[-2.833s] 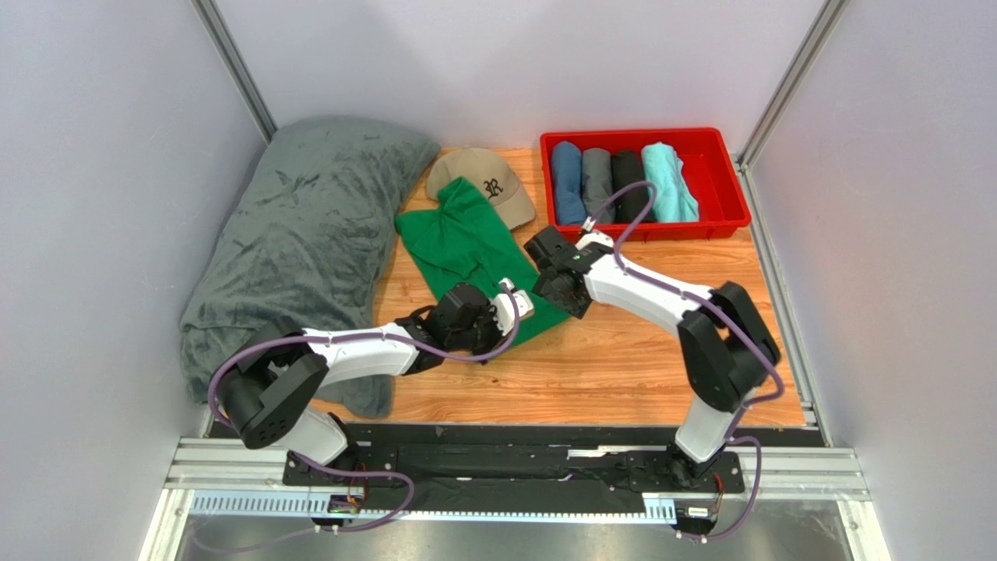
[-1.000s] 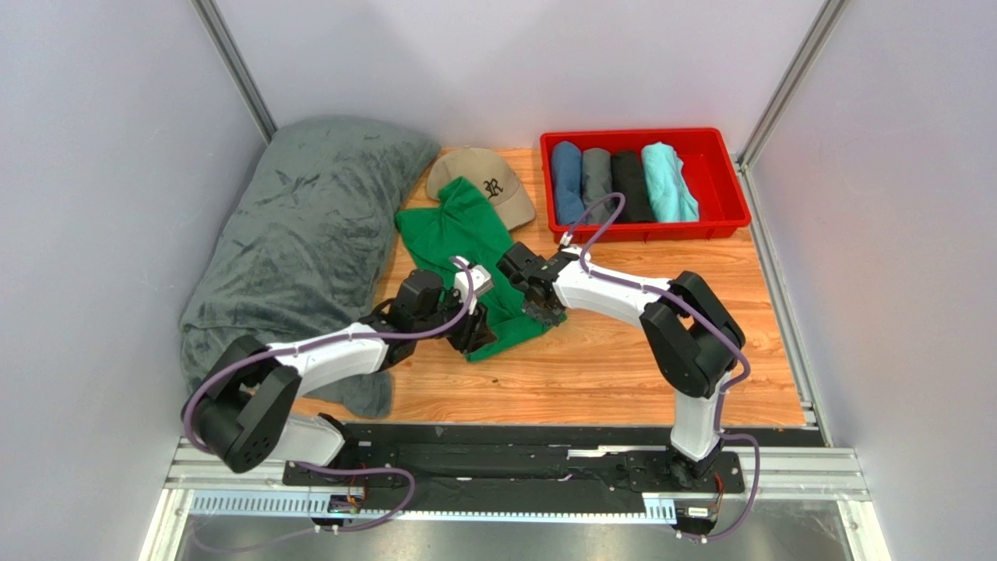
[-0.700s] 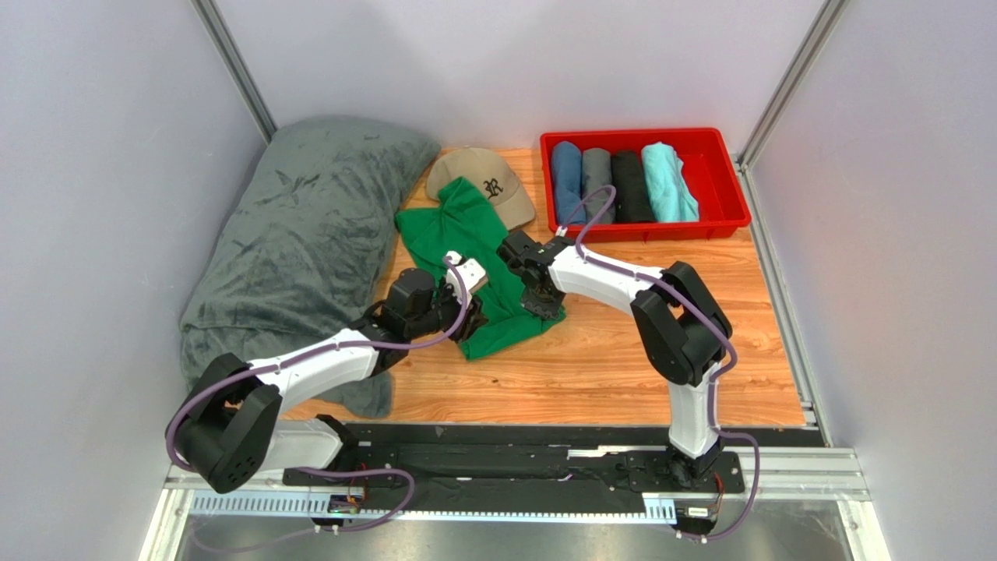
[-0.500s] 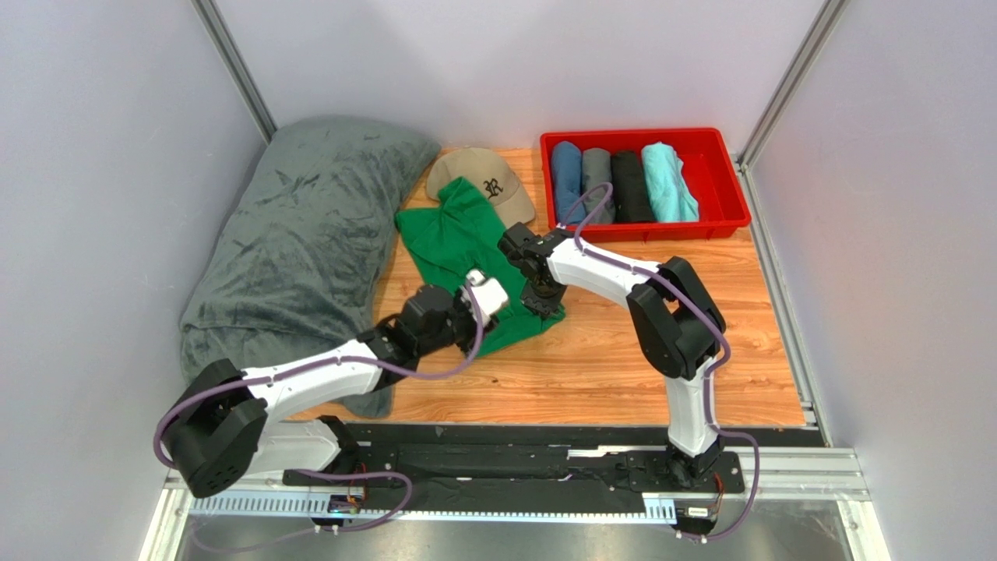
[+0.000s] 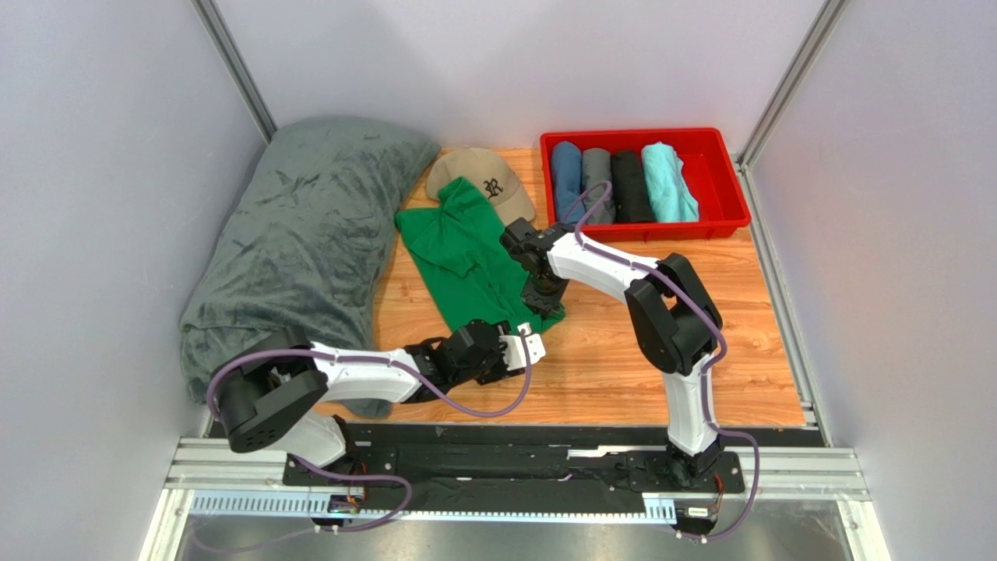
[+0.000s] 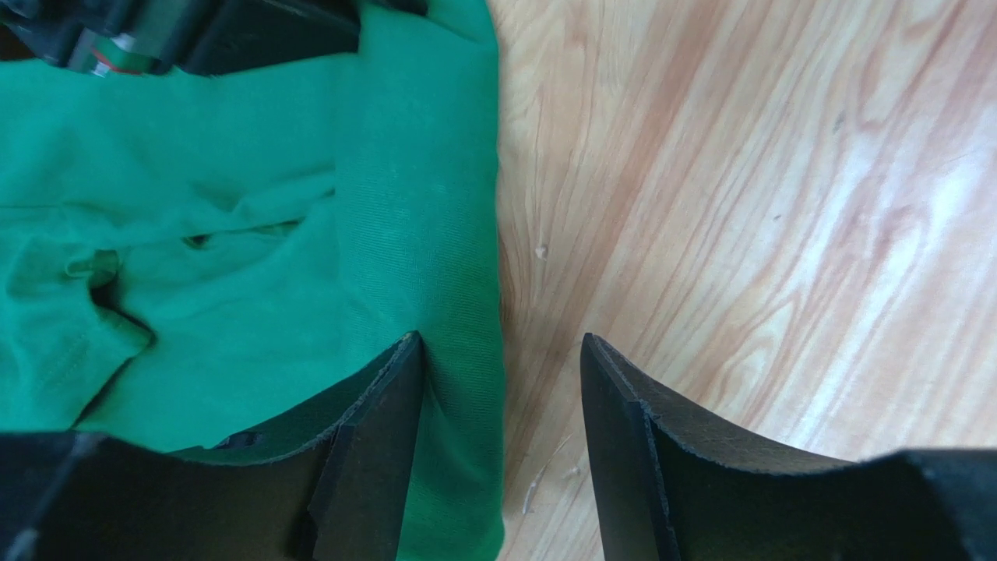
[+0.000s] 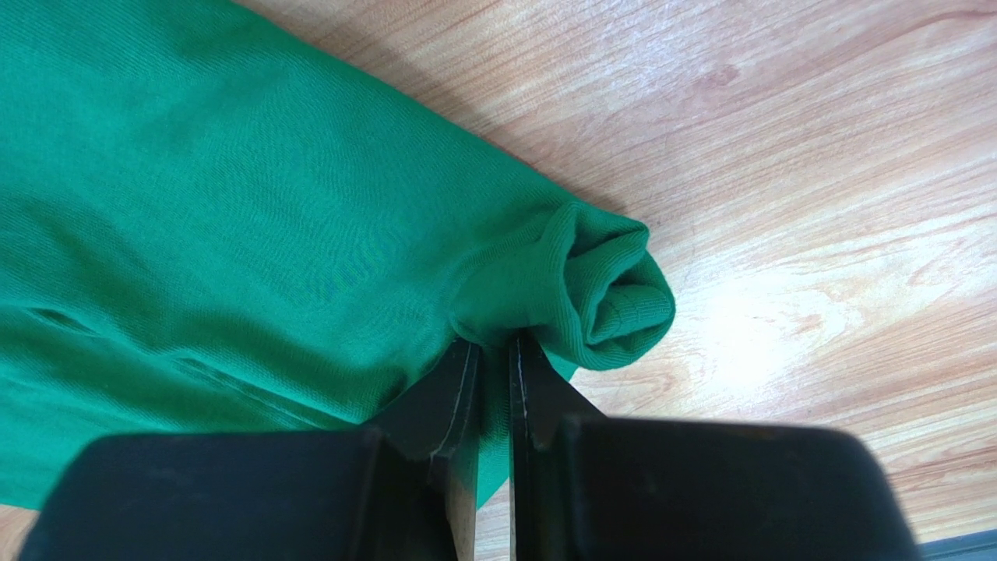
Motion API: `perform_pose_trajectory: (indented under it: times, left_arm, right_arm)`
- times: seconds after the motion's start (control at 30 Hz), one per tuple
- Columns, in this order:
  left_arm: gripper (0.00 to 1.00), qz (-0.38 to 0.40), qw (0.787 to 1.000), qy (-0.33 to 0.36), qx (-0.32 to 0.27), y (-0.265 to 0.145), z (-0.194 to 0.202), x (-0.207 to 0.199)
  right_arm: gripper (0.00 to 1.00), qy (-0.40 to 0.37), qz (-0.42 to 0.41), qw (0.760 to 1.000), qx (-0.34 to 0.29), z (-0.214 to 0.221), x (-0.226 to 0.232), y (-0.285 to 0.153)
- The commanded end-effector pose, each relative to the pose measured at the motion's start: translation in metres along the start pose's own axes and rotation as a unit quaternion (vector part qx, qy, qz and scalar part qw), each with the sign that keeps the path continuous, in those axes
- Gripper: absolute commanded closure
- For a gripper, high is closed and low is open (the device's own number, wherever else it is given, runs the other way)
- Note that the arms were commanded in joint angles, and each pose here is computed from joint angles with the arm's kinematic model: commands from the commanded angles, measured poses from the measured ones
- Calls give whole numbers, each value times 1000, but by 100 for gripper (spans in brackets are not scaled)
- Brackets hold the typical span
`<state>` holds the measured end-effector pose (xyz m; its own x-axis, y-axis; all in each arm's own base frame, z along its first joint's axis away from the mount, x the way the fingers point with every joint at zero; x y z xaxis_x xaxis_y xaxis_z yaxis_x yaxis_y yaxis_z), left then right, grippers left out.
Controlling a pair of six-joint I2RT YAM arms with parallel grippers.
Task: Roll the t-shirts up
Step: Roll the T-shirt to the center of the board.
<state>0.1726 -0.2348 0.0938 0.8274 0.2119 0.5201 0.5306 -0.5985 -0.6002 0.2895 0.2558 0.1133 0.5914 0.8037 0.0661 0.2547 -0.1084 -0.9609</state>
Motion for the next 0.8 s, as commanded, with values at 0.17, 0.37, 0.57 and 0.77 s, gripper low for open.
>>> perform_pose_trajectory:
  times: [0.17, 0.37, 0.57, 0.77]
  left_arm:
    - [35, -62, 998, 11, -12, 19, -18, 14]
    - [50, -71, 997, 2, 1, 26, -16, 13]
    - [100, -56, 998, -24, -13, 25, -19, 15]
    - [100, 15, 993, -100, -55, 8, -20, 22]
  right_arm:
    - [100, -7, 35, 999, -6, -1, -5, 29]
    - [100, -8, 36, 999, -7, -1, -7, 29]
    - [94, -3, 25, 1000, -15, -3, -9, 23]
    - [57, 3, -31, 998, -58, -13, -9, -3]
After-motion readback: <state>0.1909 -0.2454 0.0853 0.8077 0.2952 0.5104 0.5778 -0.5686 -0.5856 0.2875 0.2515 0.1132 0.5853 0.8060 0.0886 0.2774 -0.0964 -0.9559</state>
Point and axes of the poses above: each gripper's point midway between its finger pads, its own y axis out along the fingers, its own x axis along the line the jaws close on, z = x × y, the point moved 9 cm from there along -y, back along the fingers, and after that the axes turned 10 degrees about y, right-handed, at the moved point
